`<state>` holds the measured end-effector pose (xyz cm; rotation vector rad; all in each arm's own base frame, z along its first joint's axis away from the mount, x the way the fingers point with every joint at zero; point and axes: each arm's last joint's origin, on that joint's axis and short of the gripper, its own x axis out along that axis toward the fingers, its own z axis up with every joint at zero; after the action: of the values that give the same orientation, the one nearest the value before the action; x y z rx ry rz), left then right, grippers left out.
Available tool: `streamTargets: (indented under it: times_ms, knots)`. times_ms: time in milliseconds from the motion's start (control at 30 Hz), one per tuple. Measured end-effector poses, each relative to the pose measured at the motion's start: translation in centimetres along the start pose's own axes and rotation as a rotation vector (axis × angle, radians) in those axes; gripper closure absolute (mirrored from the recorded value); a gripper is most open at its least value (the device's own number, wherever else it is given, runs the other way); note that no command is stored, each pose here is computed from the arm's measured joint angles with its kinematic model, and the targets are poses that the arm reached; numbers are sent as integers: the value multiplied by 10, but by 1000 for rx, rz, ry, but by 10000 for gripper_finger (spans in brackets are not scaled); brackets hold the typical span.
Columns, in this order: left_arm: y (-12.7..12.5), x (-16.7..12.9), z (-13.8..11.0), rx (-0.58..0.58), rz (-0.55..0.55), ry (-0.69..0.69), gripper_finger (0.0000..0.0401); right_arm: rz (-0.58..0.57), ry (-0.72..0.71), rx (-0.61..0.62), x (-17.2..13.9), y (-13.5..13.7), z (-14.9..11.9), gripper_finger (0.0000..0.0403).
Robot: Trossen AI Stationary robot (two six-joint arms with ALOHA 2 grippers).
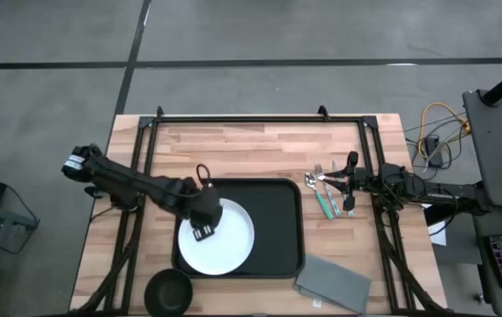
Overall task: Set up tray
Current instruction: Put the black bowl on top of the white plate on the black tray
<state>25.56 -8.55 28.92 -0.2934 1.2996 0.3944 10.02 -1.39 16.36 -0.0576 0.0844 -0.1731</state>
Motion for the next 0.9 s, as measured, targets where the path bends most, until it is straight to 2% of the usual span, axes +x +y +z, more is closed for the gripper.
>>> streamTargets:
  times_ms: [467, 900]
  knots:
    - [-53, -10, -54, -7, -139, -35, 276, 0, 0, 0, 0, 0, 0, 335]
    - [-68, -15, -67, 9, -214, -64, 276, 0, 0, 0, 0, 0, 0, 335]
